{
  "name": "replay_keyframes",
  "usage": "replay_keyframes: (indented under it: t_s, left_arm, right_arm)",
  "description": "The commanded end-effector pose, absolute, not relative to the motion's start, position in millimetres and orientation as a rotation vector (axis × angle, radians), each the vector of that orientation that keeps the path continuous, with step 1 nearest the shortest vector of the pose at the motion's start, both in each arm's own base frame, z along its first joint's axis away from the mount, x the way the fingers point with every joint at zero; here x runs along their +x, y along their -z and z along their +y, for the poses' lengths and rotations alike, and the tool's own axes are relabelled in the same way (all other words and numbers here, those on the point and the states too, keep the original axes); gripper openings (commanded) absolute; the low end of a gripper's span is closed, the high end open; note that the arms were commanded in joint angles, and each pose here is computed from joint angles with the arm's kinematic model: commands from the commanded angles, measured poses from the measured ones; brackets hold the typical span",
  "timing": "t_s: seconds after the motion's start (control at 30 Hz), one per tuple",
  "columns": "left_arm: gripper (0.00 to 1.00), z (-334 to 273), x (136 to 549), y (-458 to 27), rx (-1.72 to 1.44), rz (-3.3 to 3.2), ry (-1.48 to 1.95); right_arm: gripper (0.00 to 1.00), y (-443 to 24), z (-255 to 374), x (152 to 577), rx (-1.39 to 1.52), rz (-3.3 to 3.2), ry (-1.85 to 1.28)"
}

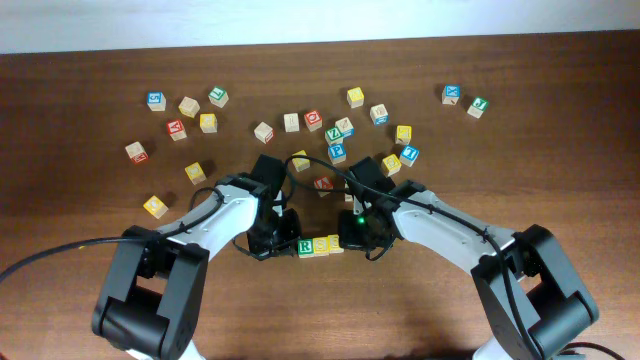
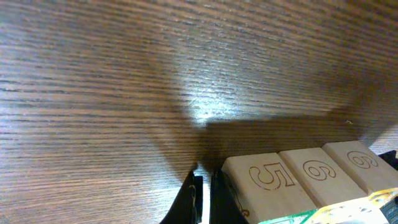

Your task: Spell out RSS

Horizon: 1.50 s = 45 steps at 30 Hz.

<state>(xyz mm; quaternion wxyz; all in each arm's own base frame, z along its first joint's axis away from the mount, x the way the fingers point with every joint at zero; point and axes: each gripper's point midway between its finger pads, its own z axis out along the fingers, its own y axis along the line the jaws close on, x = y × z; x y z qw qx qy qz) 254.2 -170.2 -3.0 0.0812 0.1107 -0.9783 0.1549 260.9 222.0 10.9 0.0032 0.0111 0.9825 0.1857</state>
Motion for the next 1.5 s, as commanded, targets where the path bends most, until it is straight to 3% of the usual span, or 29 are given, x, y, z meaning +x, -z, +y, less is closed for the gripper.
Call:
replay_keyframes:
  t_s: [0.0, 0.7, 0.77, 1.03, 1.23, 1.47]
  left_arm:
    - [0.0, -174.7, 257.8, 7.1, 0.321, -2.935, -0.493]
    - [0.0, -169.4, 251.7, 8.1, 0.303, -2.926, -0.449]
    - [0.0, -164.1, 253.9, 10.1, 0.306, -2.949, -0.405]
    - [0.0, -127.3, 259.8, 15.7, 0.347, -3.022, -0.144]
    - [0.0, -102.3, 274.3, 2.8, 0.453, -3.013, -0.099]
    - [0.0, -58.7, 298.8, -38.3, 0.633, -3.09, -0.129]
  right_arm:
    - [0.04, -8.6, 227.6, 250.5, 0.071, 3.117, -0.601]
    - [0.04, -9.8, 229.3, 256.6, -0.071, 3.074, -0.609]
    - [0.14, -9.8, 229.2, 256.6, -0.071, 3.074, -0.608]
    - [0.17, -7.2, 222.1, 255.5, -0.06, 3.086, -0.55]
    - [0.19, -6.5, 196.8, 259.4, 0.041, 3.129, -0.495]
    - [0.17, -47.6, 199.7, 276.1, -0.061, 3.134, -0.521]
